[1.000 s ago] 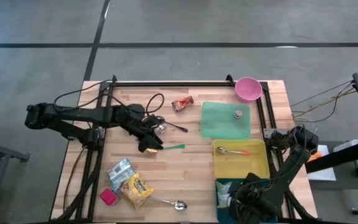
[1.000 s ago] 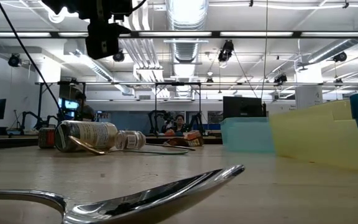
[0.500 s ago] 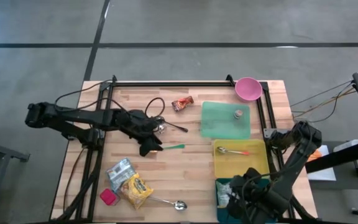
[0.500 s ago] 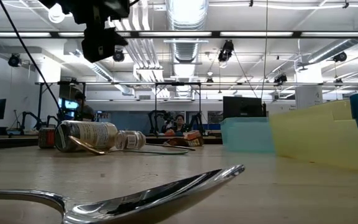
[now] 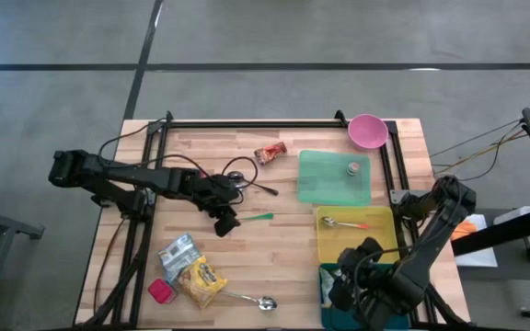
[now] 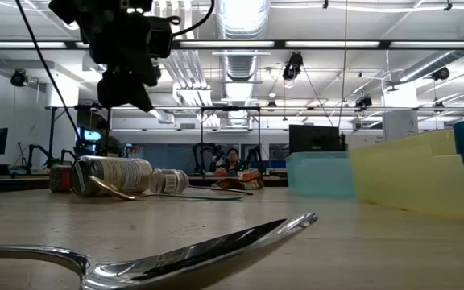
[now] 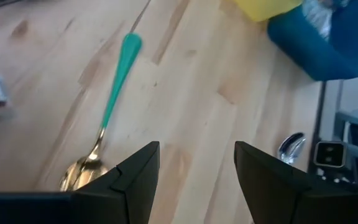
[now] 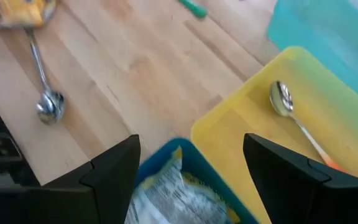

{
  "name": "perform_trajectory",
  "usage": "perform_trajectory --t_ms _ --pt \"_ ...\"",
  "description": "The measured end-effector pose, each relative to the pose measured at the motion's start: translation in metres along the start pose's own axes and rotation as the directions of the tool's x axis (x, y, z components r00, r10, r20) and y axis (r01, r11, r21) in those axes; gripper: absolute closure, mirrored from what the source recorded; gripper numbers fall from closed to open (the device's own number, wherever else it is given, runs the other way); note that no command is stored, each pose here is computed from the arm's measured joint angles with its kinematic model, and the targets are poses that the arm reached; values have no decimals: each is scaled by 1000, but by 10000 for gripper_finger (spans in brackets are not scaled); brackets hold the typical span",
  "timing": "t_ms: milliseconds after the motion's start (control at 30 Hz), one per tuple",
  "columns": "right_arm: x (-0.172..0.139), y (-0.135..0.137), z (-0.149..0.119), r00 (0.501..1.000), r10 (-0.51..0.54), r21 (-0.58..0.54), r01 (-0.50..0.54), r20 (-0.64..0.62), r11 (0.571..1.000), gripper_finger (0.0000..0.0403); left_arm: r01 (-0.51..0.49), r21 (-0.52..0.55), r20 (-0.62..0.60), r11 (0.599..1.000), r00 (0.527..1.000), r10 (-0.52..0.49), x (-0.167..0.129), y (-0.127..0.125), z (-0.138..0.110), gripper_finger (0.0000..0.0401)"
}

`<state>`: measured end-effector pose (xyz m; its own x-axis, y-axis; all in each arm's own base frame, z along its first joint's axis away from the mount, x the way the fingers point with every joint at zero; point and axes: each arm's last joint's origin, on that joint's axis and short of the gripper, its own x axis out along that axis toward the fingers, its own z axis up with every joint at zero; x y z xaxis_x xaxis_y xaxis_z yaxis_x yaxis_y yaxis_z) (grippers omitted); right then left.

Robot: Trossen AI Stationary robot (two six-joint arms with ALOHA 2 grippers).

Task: Pick & Place Food Item
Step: Put the green spoon into the yellow bin

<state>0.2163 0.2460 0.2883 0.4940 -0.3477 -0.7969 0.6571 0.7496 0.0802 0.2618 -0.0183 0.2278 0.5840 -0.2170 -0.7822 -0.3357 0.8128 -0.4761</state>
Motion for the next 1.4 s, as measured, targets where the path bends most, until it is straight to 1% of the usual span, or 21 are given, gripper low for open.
perform_trajectory --t_ms 133,367,467,567,667,767,833,900,1000,1100,1133,1200,1300,1400 --pt "-6 -5 6 999 20 54 -21 36 998 120 -57 11 1 998 998 57 -1 3 -2 187" --pt "-18 -26 21 993 63 97 -73 96 993 120 -63 28 2 998 998 63 -1 3 -2 187" --pt "-21 -37 31 985 108 104 -123 133 987 120 -62 28 3 998 998 62 -1 3 -2 187" --pt "-20 -45 45 966 185 91 -203 178 975 120 -42 39 14 998 999 41 -5 -2 3 187" --pt "-16 -53 59 939 254 64 -275 232 959 120 -9 60 49 998 999 6 -13 -11 13 187" --pt "-8 -62 70 909 304 50 -331 284 942 120 10 107 81 994 997 -18 -20 -21 23 187" --pt "-3 -70 73 890 329 47 -361 315 932 120 -9 135 65 991 998 0 -19 -23 28 187" --pt "1 -78 75 872 352 58 -393 342 918 120 -48 166 11 985 999 47 -11 -22 30 187" --pt "7 -90 75 846 392 86 -449 361 890 120 -90 219 -69 971 992 108 3 -20 30 187" --pt "13 -99 76 818 437 115 -508 373 854 120 -108 281 -121 954 982 147 16 -17 30 187" --pt "16 -102 77 811 443 117 -518 382 848 120 -110 304 -132 946 979 156 20 -16 30 187" --pt "22 -106 78 801 450 110 -527 394 842 120 -118 344 -139 932 975 174 24 -14 30 187" --pt "31 -113 82 800 457 80 -524 389 848 120 -171 415 -115 894 964 239 31 -11 31 187" --pt "42 -121 87 797 482 64 -537 364 841 120 -221 463 -91 858 951 294 39 -8 32 187"
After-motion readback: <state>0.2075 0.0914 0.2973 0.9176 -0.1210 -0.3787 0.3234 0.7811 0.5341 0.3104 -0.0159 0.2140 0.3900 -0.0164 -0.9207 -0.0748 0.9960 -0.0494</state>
